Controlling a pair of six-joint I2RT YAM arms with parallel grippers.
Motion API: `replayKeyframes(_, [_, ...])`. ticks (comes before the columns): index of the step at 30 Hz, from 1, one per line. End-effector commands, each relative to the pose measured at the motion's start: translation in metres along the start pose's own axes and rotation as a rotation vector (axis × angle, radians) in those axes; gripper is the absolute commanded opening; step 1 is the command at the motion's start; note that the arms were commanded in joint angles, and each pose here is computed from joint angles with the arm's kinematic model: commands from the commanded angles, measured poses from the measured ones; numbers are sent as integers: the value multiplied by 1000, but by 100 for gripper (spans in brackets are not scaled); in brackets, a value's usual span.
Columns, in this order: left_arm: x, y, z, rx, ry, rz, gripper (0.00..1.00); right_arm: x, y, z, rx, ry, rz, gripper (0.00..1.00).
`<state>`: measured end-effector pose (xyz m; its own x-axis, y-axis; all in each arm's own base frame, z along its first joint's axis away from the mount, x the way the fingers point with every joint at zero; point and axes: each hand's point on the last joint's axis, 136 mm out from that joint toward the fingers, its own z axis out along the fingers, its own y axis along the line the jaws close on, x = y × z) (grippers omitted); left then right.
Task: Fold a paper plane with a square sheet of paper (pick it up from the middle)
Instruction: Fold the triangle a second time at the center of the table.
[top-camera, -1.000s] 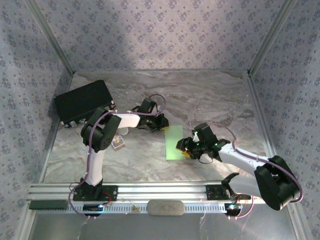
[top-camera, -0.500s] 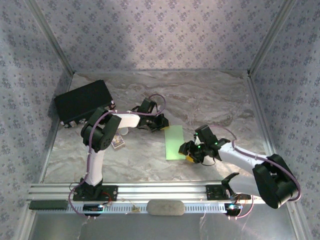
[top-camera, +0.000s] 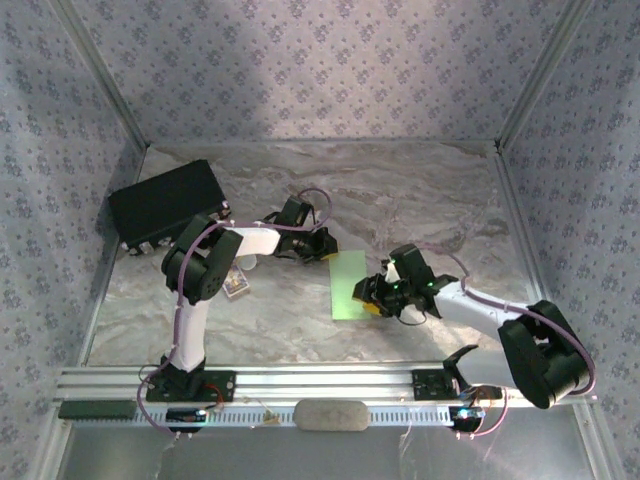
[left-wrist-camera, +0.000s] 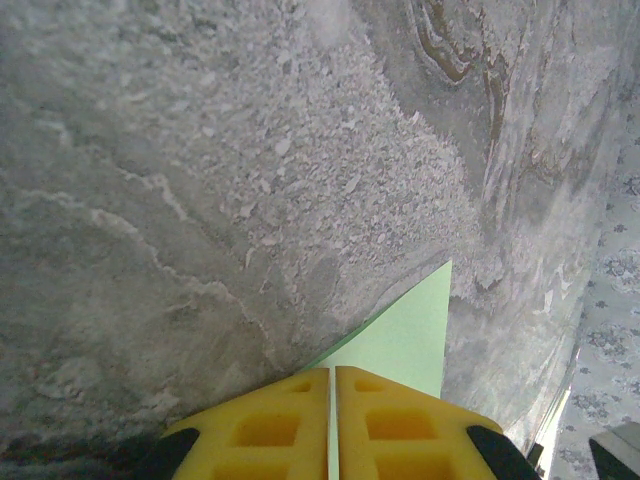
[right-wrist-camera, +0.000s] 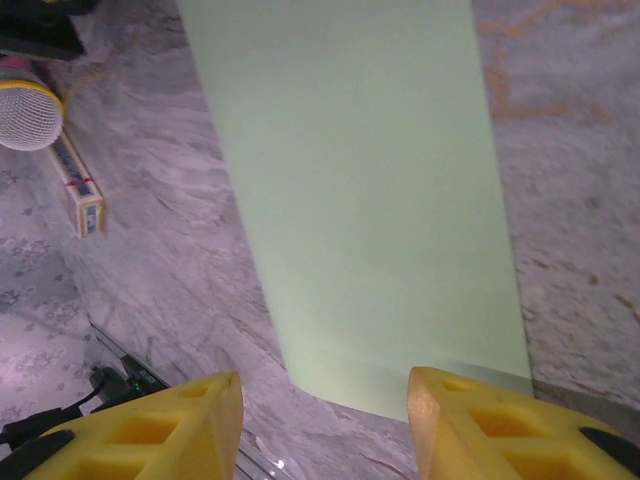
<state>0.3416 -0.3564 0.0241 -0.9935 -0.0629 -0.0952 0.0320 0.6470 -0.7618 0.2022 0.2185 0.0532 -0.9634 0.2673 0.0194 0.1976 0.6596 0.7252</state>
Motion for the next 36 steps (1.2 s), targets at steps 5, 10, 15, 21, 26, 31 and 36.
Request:
replayKeyframes(5, [41, 44, 16, -121, 101, -72, 10, 14, 4, 0, 39, 39, -4, 50])
replayKeyframes(10, [41, 43, 17, -115, 108, -71, 10, 30, -6, 5, 38, 35, 79, 53])
replayKeyframes(15, [40, 41, 16, -119, 107, -65, 10, 41, -8, 10, 52, 28, 89, 56])
replayKeyframes(21, [42, 43, 15, -131, 117, -58, 10, 36, -7, 21, 23, -9, 106, 57])
replayKeyframes(26, [40, 42, 15, -129, 112, -57, 10, 17, 4, 20, -25, -88, 97, 56])
replayKeyframes(31, [40, 42, 15, -131, 110, -59, 10, 9, 6, 16, -29, -113, 98, 55])
replayKeyframes(36, [40, 42, 15, -130, 110, -59, 10, 4, 8, 12, -23, -129, 61, 57])
